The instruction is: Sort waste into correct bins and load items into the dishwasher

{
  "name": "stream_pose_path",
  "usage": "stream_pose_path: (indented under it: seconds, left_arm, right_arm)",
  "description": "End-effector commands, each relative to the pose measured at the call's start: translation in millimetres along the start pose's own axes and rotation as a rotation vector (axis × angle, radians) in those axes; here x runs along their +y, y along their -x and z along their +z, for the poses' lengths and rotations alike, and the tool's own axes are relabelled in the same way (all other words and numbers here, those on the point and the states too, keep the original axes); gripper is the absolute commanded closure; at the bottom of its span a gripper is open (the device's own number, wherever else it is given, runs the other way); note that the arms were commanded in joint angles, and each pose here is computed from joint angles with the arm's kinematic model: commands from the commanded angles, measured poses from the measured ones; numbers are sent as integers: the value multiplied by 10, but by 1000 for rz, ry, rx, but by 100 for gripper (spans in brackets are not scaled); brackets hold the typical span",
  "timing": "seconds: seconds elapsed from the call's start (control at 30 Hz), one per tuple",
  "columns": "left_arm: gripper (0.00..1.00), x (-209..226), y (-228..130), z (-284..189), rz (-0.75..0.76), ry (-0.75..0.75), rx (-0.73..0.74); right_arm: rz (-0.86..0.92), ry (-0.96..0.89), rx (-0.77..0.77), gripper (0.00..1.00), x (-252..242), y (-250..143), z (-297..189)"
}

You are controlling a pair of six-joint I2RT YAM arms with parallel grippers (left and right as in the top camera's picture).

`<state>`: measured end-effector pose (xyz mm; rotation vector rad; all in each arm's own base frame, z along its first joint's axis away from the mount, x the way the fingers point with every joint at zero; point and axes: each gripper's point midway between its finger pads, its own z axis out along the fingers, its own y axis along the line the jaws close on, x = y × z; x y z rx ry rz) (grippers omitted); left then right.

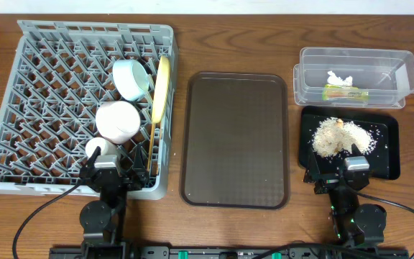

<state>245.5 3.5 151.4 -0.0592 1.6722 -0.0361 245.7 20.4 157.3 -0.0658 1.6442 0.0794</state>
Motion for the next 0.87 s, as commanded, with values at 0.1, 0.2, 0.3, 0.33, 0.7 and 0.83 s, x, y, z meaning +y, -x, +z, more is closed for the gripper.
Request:
stream_pose_path:
  seconds: [0.1, 0.2, 0.3, 0.33, 0.7, 0.83]
  left_arm:
    - [4, -12, -144, 1, 17, -7, 51]
    - [4, -12, -144, 1, 17, -7, 51]
    - [4, -12, -144, 1, 17, -7, 51]
    - [4, -12, -144, 1, 17, -7, 51]
    - [4, -12, -144, 1, 17, -7, 51]
    - [4, -12, -144, 1, 17, -7, 51]
  right_arm:
    - [-7, 2, 3, 1, 1, -11, 0]
    - [-7, 2, 3, 1, 1, -11, 0]
    - [-7, 2, 3, 1, 1, -11, 0]
    - [-7, 2, 3, 1, 1, -11, 0]
    - [-7, 2, 3, 1, 1, -11, 0]
    - [-7, 2, 3, 1, 1, -11, 0]
